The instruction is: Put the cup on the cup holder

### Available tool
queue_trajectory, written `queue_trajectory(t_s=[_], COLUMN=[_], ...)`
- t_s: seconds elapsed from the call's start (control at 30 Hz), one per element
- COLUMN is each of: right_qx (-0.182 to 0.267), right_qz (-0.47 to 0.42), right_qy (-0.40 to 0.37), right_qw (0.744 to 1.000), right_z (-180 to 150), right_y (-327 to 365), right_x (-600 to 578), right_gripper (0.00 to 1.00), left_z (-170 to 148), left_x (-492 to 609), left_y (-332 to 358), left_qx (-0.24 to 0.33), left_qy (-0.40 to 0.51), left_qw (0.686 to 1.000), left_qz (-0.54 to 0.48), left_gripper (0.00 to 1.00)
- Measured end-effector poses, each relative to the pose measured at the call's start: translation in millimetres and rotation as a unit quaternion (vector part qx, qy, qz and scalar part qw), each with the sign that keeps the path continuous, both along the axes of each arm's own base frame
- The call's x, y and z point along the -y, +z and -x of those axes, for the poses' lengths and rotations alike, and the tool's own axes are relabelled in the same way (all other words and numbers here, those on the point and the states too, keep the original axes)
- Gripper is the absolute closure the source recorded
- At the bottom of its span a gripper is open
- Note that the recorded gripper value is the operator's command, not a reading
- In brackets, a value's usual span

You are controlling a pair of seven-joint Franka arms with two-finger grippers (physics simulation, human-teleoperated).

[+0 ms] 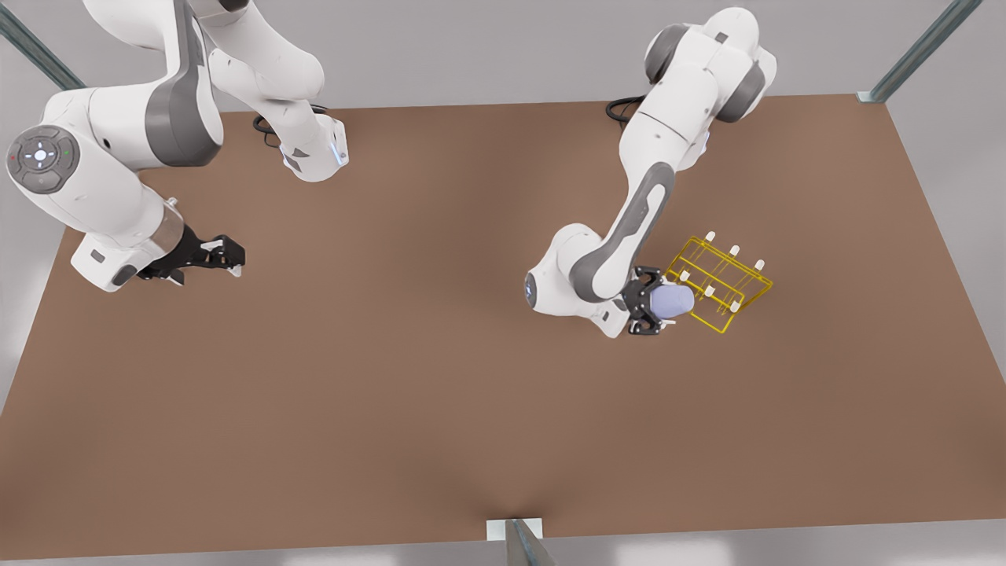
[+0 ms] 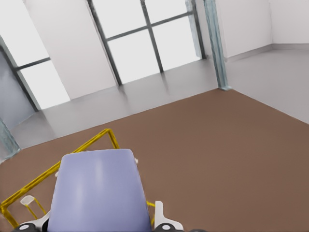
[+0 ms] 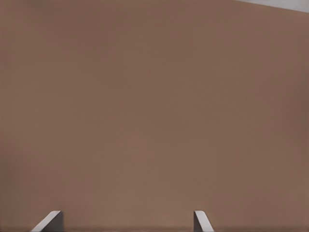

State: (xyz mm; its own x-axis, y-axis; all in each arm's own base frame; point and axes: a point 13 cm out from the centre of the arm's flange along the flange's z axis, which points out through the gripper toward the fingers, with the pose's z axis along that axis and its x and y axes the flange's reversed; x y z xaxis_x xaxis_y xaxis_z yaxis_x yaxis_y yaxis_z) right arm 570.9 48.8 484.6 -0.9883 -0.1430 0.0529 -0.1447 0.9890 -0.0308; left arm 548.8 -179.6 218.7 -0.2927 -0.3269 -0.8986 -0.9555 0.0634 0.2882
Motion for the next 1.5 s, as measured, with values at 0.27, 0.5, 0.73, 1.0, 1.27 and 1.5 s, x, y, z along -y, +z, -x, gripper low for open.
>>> queue_trajectory(t_s=[0.27,0.5,0.73,1.0,1.27,1.5], right_qx=[-0.002,-0.001,-0.001,-0.001,-0.003,-0.004], right_qz=[0.000,0.000,0.000,0.000,0.001,0.001], right_qy=[-0.003,-0.003,-0.003,-0.003,-0.007,-0.011], right_qw=[1.000,1.000,1.000,1.000,1.000,1.000], right_z=[0,0,0,0,0,0], right_y=[-1,0,-1,-1,-1,-1], right_x=[5,6,7,7,13,18], right_gripper=[0.00,0.00,0.00,0.00,0.00,0.00], left_z=[56,66,68,66,63,66], left_x=[-23,-37,-48,-62,-70,-80], left_y=[12,19,15,6,-4,-7], left_qx=[0.015,0.058,0.090,0.118,0.138,0.146], left_qy=[0.057,0.089,0.102,0.107,0.105,0.103], left_qw=[0.991,0.980,0.971,0.961,0.955,0.951], left_qz=[-0.122,-0.169,-0.196,-0.225,-0.240,-0.254], left_gripper=[0.23,0.23,0.23,0.23,0.22,0.22])
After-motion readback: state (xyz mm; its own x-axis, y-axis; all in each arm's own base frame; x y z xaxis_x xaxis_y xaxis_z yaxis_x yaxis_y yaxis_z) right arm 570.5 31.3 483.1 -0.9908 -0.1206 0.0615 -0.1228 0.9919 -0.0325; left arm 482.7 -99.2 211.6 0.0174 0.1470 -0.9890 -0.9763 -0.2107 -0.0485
